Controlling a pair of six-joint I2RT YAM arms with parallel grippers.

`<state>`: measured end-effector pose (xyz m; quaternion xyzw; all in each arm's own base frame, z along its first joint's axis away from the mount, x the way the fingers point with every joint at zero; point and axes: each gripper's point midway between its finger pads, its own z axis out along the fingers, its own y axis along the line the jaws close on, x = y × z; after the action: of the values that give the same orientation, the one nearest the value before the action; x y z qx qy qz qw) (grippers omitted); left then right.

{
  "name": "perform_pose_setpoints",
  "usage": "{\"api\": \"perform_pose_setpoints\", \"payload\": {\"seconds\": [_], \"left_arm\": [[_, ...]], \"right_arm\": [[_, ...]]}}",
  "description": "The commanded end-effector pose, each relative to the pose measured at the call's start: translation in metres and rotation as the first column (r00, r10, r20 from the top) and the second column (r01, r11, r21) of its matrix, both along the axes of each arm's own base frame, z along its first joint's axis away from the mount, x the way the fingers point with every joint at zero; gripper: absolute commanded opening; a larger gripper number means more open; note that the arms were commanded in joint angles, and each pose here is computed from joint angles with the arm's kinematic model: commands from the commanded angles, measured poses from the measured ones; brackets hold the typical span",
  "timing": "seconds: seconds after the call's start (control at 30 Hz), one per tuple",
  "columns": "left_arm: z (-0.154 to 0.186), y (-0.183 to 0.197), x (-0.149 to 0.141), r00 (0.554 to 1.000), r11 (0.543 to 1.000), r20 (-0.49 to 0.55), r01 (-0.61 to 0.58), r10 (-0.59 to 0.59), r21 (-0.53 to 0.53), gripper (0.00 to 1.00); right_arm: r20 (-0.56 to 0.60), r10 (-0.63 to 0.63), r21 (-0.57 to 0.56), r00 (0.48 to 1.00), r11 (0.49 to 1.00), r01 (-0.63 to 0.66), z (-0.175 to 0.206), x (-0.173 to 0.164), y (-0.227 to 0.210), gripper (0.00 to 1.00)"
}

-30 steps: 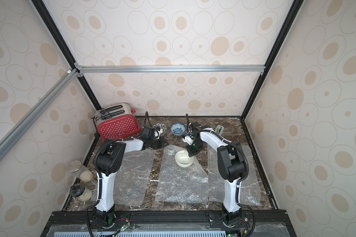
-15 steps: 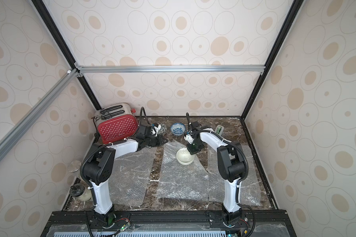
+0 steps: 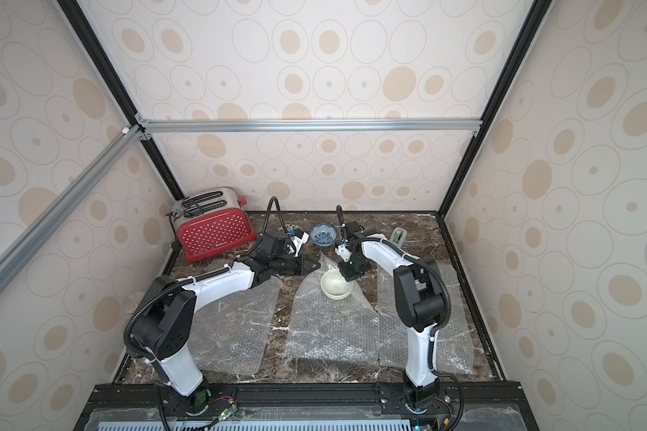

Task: Wrap bowls in bubble wrap
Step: Wrap the bowl in bubble wrap.

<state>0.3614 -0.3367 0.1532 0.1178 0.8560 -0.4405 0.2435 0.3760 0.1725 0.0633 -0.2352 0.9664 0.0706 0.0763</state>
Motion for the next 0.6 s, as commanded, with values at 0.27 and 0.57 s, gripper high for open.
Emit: {"api": "perform_pose_setpoints", "payload": {"seconds": [0.27,0.57], "left_arm": [[-0.011,-0.067,-0.032,0.992,0.992,-0.04,0.118,-0.12,-0.041,0.0],[-0.057,-0.067,-0.037,0.989,0.992,-0.102,0.11,-0.103,0.062,0.02]], "right_arm": [[-0.018,-0.03,0.021,0.999,0.999,0.031,-0.008,-0.003,0.002,0.01],[-0.02,-0.029,0.059,0.999,0.998,0.03,-0.006,-0.004,0.008,0.01]]}}
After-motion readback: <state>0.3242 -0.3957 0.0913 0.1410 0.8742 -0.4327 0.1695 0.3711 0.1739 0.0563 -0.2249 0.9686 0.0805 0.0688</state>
